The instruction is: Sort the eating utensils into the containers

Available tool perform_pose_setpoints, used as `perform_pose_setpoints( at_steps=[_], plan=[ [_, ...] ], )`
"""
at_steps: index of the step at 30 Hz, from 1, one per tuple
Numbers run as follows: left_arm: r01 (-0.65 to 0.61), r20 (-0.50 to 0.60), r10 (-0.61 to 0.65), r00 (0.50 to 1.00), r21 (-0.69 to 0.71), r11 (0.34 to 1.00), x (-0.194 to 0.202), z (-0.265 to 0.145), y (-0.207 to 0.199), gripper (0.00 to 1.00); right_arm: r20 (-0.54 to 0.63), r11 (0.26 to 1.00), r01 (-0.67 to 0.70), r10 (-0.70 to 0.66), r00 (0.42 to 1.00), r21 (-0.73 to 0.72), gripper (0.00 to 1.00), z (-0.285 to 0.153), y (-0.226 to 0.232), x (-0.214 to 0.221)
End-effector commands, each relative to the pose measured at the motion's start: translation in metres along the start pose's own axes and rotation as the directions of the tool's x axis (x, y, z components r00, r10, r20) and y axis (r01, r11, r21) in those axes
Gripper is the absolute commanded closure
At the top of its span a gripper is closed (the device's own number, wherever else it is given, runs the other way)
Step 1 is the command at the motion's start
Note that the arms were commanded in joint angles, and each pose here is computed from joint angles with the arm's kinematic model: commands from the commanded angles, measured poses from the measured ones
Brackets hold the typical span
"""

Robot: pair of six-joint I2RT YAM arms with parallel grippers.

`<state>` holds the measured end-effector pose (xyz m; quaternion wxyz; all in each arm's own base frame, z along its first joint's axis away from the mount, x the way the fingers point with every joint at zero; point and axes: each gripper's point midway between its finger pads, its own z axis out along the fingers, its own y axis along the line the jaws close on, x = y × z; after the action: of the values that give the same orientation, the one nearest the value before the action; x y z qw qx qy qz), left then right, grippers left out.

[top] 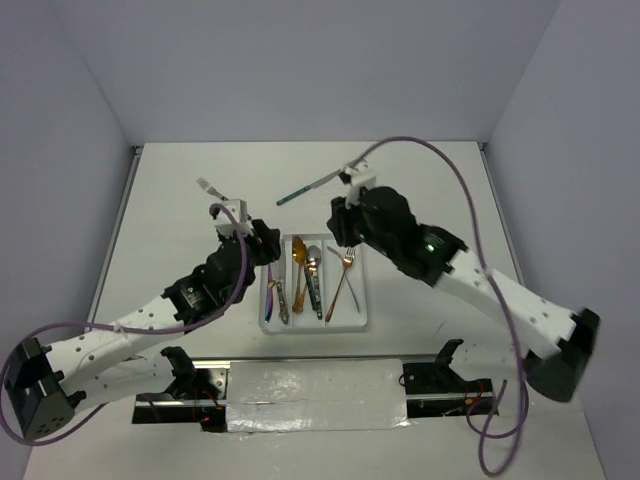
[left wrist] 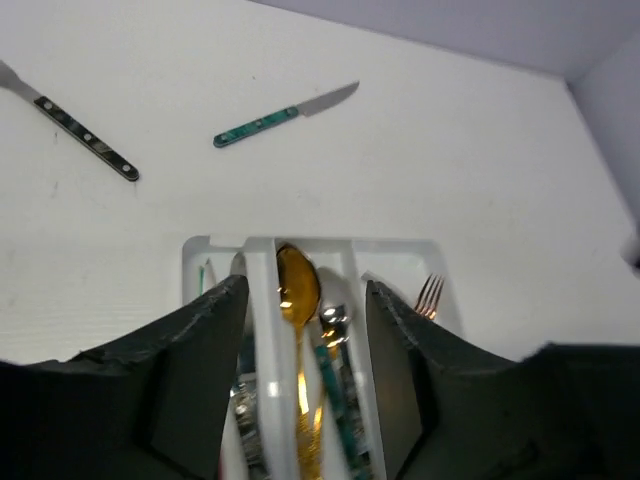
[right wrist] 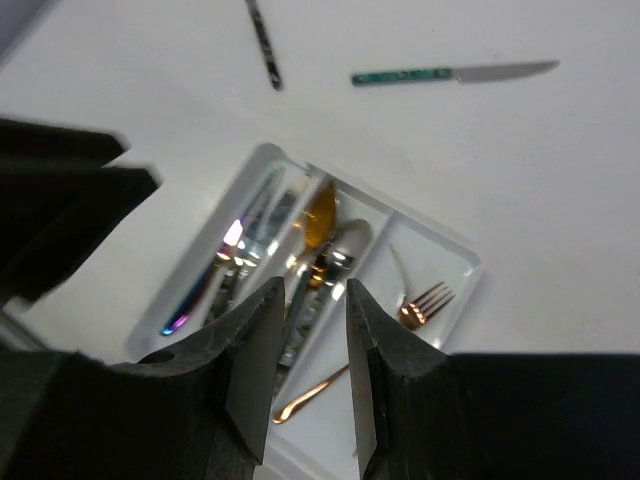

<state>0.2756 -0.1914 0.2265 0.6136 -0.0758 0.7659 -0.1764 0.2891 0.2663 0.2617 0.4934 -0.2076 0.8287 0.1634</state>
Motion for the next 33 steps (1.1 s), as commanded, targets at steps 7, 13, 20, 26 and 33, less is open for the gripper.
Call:
perform_pose_setpoints(
  at_steps=[7, 13, 20, 26, 33],
  plan=[
    [0.337, 0.104, -0.323, 0.941, -0.383, 0.86, -0.047, 0.056, 0.071, 0.34, 0.02, 0.923, -0.145, 0.163, 0.986, -0.355, 0.6, -0.071, 0.047, 0.085],
    [0.263, 0.088, -0.278, 0.956, -0.672, 0.692, -0.048, 0.094, 0.115, 0.27, 0.091, 0.885, -0.139, 0.199, 0.976, -0.444, 0.61, -0.099, 0.059, 0.081],
    [0.201, -0.095, -0.419, 0.903, -0.768, 0.607, 0.002, 0.163, 0.155, 0.44, 0.114, 0.902, -0.136, 0.198, 0.974, -0.409, 0.6, -0.106, 0.052, 0.08],
    [0.076, -0.216, -0.451, 0.866, -0.835, 0.545, 0.046, 0.202, 0.188, 0.45, 0.093, 0.905, -0.129, 0.181, 0.979, -0.406, 0.6, -0.102, 0.055, 0.083],
    [0.126, -0.18, -0.486, 0.855, -0.838, 0.531, 0.061, 0.214, 0.207, 0.44, 0.074, 0.916, -0.117, 0.156, 0.985, -0.383, 0.6, -0.097, 0.059, 0.088]
  ],
)
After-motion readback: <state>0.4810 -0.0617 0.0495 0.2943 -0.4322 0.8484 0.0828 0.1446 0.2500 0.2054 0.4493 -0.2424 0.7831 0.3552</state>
